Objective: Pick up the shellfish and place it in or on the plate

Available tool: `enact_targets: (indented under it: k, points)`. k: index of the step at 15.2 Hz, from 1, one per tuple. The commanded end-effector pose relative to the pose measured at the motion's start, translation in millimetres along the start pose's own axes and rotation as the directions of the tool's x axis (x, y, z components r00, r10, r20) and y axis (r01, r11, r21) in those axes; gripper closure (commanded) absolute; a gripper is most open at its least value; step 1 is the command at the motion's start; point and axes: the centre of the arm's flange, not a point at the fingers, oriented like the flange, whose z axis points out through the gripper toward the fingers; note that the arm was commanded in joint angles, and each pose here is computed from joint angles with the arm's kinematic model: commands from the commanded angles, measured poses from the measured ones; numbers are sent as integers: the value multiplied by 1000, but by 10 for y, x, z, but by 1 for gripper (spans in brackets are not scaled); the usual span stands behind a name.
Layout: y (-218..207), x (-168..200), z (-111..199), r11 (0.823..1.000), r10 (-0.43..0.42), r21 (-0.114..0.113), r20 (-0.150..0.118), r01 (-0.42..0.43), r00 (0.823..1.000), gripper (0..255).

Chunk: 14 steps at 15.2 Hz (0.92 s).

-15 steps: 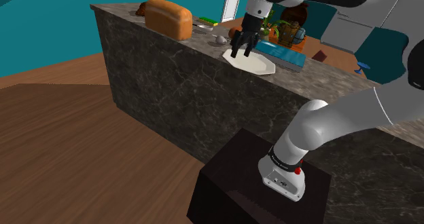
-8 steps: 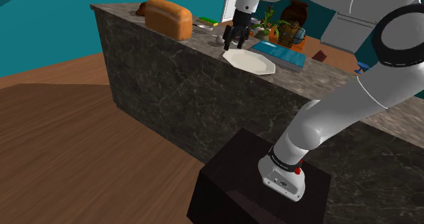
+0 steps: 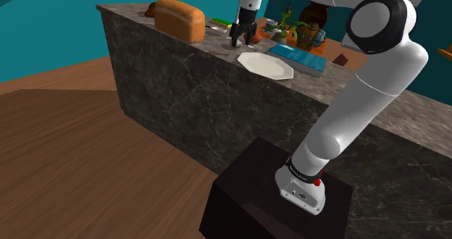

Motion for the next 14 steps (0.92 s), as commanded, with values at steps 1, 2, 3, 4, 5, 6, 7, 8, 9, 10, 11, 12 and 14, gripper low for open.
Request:
enact_targets:
  k: [1, 2, 3, 4, 5, 6, 7, 8, 9, 10, 11, 12, 14]
  points:
    - [135, 226, -16, 1000, 2, -18, 0, -2, 1000, 0]
    - [188, 341, -11, 1000, 3, -26, 0, -3, 1000, 0]
    - [241, 455, -6, 999, 4, -34, 1, -4, 1000, 0]
    - [295, 569, -1, 999, 5, -43, 1, -5, 1000, 0]
    - [348, 684, 3, 999, 7, -51, 1, -6, 1000, 0]
    - [402, 798, 6, 998, 8, -60, 1, -8, 1000, 0]
    - [456, 912, 9, 998, 9, -68, 1, -9, 1000, 0]
    - [510, 1026, 12, 997, 10, -76, 2, -10, 1000, 0]
    - [558, 1127, 14, 996, 11, -84, 2, -11, 1000, 0]
    - [562, 1127, 67, 996, 11, -84, 2, -11, 1000, 0]
    - [567, 1127, 119, 996, 11, -84, 2, -11, 1000, 0]
    - [571, 1126, 172, 996, 11, -84, 2, -11, 1000, 0]
    - [580, 1126, 277, 996, 11, -84, 2, -11, 1000, 0]
